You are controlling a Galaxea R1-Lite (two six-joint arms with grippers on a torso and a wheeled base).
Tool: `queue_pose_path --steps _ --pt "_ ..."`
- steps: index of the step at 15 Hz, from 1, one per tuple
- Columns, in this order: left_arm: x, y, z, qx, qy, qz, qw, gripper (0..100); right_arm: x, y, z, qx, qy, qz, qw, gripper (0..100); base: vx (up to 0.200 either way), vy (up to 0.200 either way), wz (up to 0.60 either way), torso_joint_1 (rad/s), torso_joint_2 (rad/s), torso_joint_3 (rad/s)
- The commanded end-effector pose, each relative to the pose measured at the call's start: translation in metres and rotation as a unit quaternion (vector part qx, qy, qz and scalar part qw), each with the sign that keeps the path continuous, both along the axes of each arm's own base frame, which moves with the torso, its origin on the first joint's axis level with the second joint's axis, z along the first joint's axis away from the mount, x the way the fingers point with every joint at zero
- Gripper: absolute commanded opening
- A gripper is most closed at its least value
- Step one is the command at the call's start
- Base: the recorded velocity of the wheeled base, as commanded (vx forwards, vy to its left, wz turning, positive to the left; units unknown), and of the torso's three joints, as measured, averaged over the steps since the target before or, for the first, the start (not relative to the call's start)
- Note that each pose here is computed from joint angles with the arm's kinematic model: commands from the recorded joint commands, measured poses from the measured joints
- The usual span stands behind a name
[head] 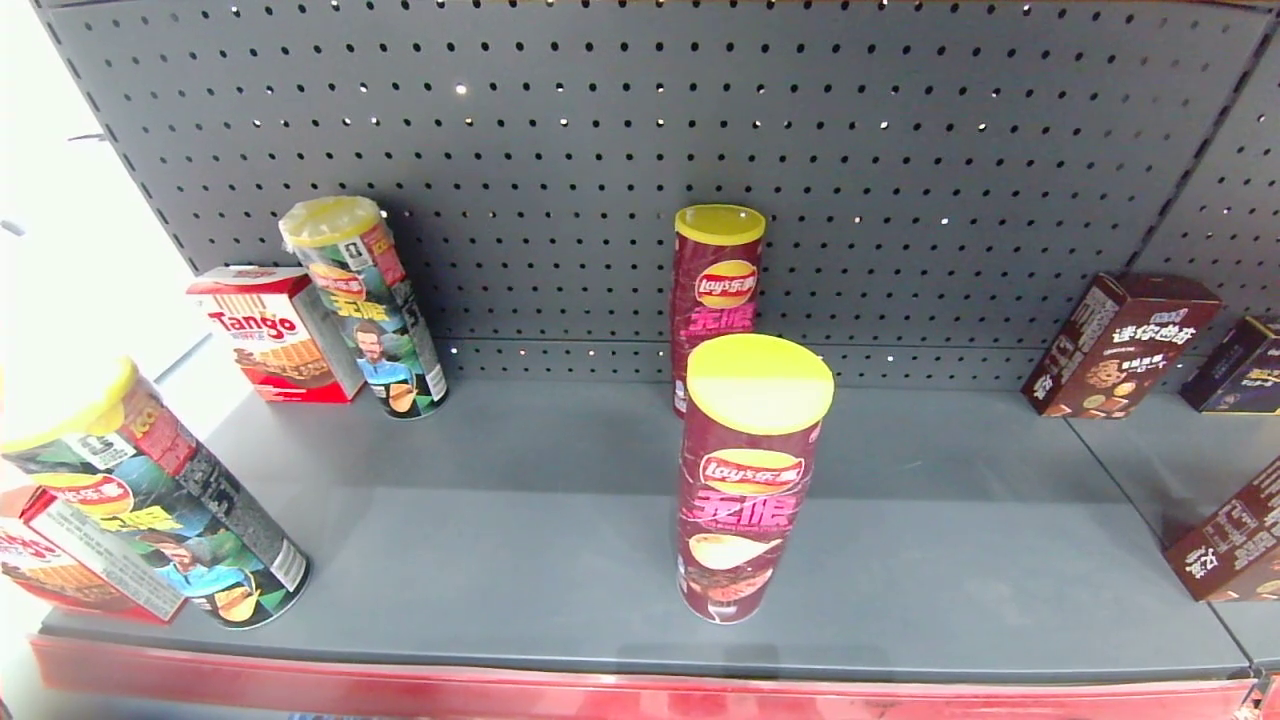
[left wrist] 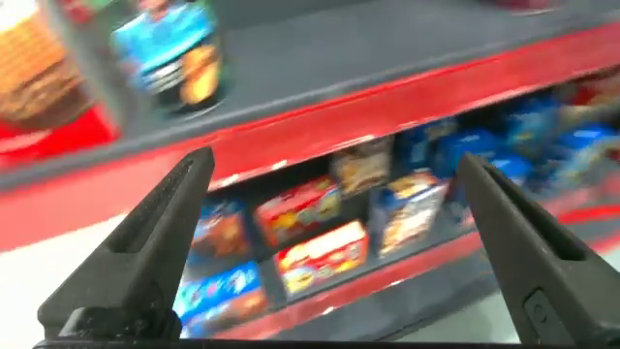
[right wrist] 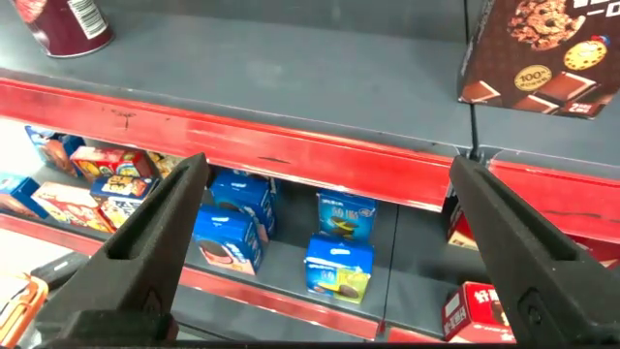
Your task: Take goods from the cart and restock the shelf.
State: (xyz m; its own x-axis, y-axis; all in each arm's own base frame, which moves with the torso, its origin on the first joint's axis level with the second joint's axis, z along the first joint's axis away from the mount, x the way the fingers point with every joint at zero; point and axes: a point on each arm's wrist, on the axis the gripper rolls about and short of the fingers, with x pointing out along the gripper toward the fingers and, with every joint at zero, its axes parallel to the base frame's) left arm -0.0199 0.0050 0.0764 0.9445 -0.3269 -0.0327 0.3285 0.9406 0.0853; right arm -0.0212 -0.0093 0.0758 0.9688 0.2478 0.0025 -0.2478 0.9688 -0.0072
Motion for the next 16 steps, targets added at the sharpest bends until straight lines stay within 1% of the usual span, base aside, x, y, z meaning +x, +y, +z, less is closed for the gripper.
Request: queue_pose_path --steps 1,2,3,4,10,11,12,13,14,15,16 --pt "0.005 -0.004 0.001 -0.021 0.041 0.104 0.9935 100 0.000 0.000 0.000 0.000 0.001 0.000 1.000 100 0.000 0.000 0.00 0.000 0.00 0.000" --pt "0.004 -0.006 0.001 -0.025 0.036 0.149 0.9879 100 0.000 0.000 0.000 0.000 0.000 0.000 1.000 100 0.000 0.000 0.00 0.000 0.00 0.000" --pt "0.000 -0.006 0.000 -0.029 0.007 0.152 0.9880 100 0.000 0.000 0.000 0.000 0.000 0.001 1.000 100 0.000 0.000 0.00 0.000 0.00 0.000" --pt "-0.003 -0.006 -0.001 -0.033 -0.010 0.153 0.9876 100 0.000 0.000 0.000 0.000 0.000 0.000 1.000 100 0.000 0.000 0.00 0.000 0.00 0.000" --pt "-0.003 -0.006 -0.001 -0.033 -0.009 0.153 0.9877 100 0.000 0.000 0.000 0.000 0.000 0.001 1.000 100 0.000 0.000 0.00 0.000 0.00 0.000" --pt "-0.003 -0.006 -0.001 -0.033 -0.009 0.153 0.9877 100 -0.001 0.001 0.000 0.000 0.004 -0.014 1.000 100 0.000 0.000 0.00 0.000 0.00 0.000" --pt "-0.003 -0.006 -0.001 -0.033 -0.009 0.153 0.9877 100 0.005 0.003 0.002 -0.014 0.054 -0.032 0.998 100 0.000 0.000 0.00 0.000 0.00 0.000" --pt "-0.003 -0.006 -0.001 -0.033 -0.008 0.153 0.9877 100 0.012 0.006 0.003 -0.022 0.099 -0.100 0.990 100 0.000 0.000 0.00 0.000 0.00 0.000" --pt "-0.003 -0.006 -0.001 -0.033 -0.009 0.152 0.9878 100 0.016 0.008 0.003 -0.020 0.125 -0.169 0.977 100 0.000 0.000 0.00 0.000 0.00 0.000" --pt "-0.003 -0.006 -0.001 -0.033 -0.008 0.153 0.9877 100 0.008 0.008 0.003 -0.010 0.070 -0.186 0.980 100 0.000 0.000 0.00 0.000 0.00 0.000" --pt "-0.003 -0.006 -0.001 -0.033 -0.009 0.153 0.9876 100 0.003 0.008 0.001 -0.004 0.035 -0.184 0.982 100 0.000 0.000 0.00 0.000 0.00 0.000"
